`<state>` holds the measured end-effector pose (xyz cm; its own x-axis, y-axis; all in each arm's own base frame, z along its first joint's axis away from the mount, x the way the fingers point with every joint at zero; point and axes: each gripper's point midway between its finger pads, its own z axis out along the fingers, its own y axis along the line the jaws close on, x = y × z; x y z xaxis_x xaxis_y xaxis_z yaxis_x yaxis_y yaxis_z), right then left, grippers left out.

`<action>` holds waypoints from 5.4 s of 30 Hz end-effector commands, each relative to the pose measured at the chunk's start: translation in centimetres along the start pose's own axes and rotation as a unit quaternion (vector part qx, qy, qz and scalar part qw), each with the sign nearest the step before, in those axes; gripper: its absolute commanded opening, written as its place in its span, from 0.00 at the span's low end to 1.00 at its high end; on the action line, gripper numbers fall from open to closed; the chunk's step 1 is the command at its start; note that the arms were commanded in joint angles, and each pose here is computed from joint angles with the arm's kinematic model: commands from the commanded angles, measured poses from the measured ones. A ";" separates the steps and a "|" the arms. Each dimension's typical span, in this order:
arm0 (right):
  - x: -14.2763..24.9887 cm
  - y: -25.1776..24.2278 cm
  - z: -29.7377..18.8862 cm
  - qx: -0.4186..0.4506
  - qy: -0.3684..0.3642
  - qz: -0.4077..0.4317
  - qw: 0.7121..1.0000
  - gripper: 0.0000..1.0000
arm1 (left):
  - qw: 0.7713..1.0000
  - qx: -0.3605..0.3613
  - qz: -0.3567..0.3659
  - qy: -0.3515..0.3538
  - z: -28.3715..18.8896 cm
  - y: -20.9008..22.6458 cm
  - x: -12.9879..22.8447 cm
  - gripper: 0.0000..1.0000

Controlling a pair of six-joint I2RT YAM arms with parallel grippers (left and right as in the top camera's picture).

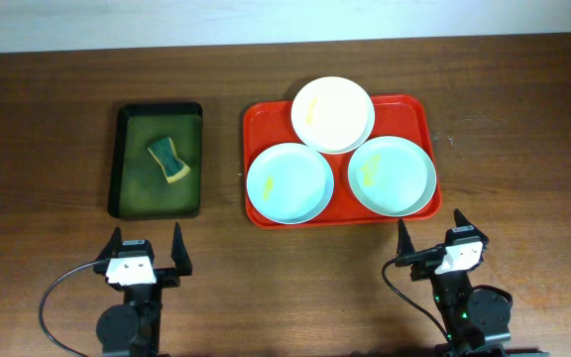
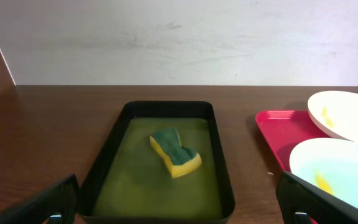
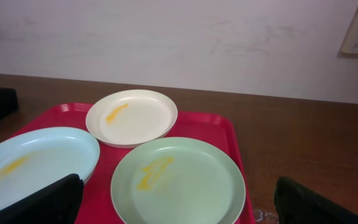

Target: Clean dirty plates on tray and stack at the side

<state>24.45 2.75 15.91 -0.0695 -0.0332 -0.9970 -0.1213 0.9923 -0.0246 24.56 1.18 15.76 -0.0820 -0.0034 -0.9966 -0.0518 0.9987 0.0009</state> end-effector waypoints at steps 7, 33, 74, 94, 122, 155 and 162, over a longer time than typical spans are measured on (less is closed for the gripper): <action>0.4 -0.3 0.0 0.007 0.003 0.001 1.000 0.98 | 0.848 0.497 -0.129 -0.133 -10.6 -13.9 -10.3 0.99; 0.4 -0.3 0.0 0.007 0.003 0.001 1.000 0.98 | 0.775 -0.085 -0.170 0.602 24.1 1.1 5.3 0.99; 0.4 -0.3 0.0 0.007 0.003 0.001 1.000 0.98 | 0.663 -0.121 -0.130 0.727 19.5 1.3 14.2 0.99; 0.4 -0.3 0.0 0.007 0.003 0.001 1.000 0.98 | 0.685 -0.143 -0.051 0.713 20.4 3.9 12.3 0.00; 0.4 -0.3 0.0 0.007 0.003 0.001 1.000 0.98 | 0.709 0.110 -0.078 0.692 13.0 -17.1 1.8 0.00; -4.3 8.4 -2.6 -0.267 -0.042 0.182 0.946 0.99 | 0.746 -0.164 -0.027 0.645 6.7 -4.6 -0.2 0.99; -21.9 5.1 -6.1 -0.176 -0.169 0.076 0.967 0.98 | 0.744 -0.159 -0.032 0.648 6.7 -4.9 -0.1 0.99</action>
<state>19.21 8.49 34.05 0.1365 0.3571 -0.9240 -0.5406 0.8085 0.2326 31.43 -3.16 15.38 -0.9463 -0.3119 -0.0856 -0.3228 0.9272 0.1900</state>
